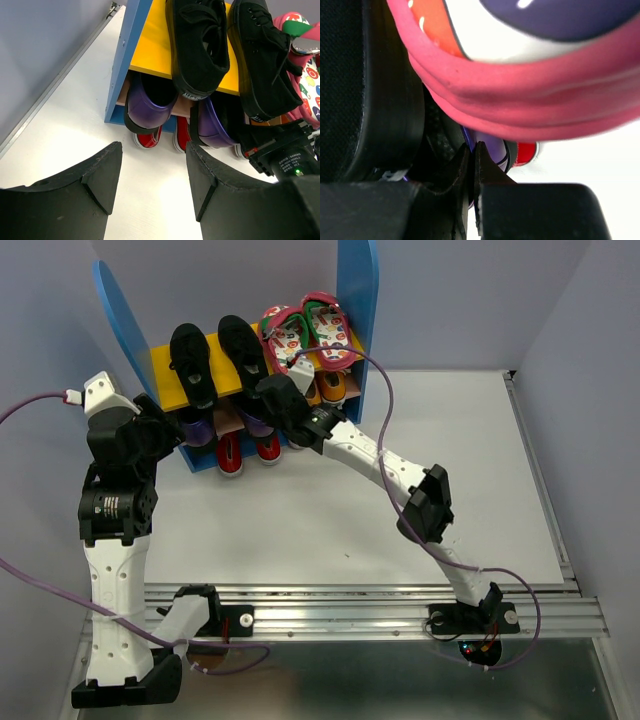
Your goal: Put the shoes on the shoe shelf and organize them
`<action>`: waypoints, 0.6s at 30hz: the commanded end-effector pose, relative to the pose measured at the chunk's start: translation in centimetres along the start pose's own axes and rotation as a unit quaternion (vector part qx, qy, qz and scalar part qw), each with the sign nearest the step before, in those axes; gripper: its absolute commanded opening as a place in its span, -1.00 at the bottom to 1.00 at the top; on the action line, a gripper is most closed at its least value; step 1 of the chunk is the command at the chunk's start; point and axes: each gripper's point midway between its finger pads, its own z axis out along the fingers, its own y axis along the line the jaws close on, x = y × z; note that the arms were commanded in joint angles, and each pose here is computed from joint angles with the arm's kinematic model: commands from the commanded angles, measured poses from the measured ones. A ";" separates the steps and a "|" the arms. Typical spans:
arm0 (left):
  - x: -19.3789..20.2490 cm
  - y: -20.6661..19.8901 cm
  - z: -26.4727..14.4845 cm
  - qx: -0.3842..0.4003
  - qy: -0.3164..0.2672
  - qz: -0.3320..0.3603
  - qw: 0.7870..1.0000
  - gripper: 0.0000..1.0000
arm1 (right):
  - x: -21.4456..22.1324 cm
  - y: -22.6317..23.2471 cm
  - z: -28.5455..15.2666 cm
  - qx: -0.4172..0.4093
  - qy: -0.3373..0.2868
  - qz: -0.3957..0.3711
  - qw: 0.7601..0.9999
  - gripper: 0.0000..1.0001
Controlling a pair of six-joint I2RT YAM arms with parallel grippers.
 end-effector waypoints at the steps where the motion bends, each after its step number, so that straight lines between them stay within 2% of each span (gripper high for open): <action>1: -1.9 -0.5 -1.3 0.013 -0.030 0.001 0.999 0.28 | -7.3 6.7 -1.7 -0.115 -0.101 0.117 0.981 -0.99; 2: -1.9 -0.5 -1.3 0.013 -0.030 0.001 0.999 0.28 | -7.0 6.7 -1.6 -0.117 -0.098 0.116 0.982 -0.91; 4: -1.8 -0.4 -1.3 0.012 -0.029 0.002 0.999 0.28 | -6.6 6.7 -1.5 -0.120 -0.091 0.112 0.982 -0.63; 8: -1.8 -0.4 -1.3 0.011 -0.029 0.002 1.000 0.29 | -5.8 6.3 -1.7 -0.119 -0.078 0.100 0.985 -0.39; 10: -1.6 -0.4 -1.2 0.013 -0.026 0.001 1.000 0.29 | -5.6 6.1 -2.0 -0.120 -0.072 0.096 0.985 -0.35; 13: -1.4 -0.5 -1.1 0.016 -0.023 0.001 1.000 0.28 | -5.6 6.2 -2.6 -0.127 -0.064 0.089 0.986 -0.13; 14: -1.4 -0.5 -1.1 0.016 -0.024 0.000 1.000 0.28 | -5.3 6.0 -2.7 -0.128 -0.060 0.081 0.987 0.04; 16: -1.5 -0.5 -1.2 0.016 -0.025 0.001 1.000 0.28 | -5.4 6.2 -3.2 -0.135 -0.054 0.078 0.986 0.21; 18: -1.6 -0.5 -1.2 0.016 -0.026 0.001 1.000 0.28 | -5.3 6.1 -3.7 -0.139 -0.047 0.075 0.986 0.27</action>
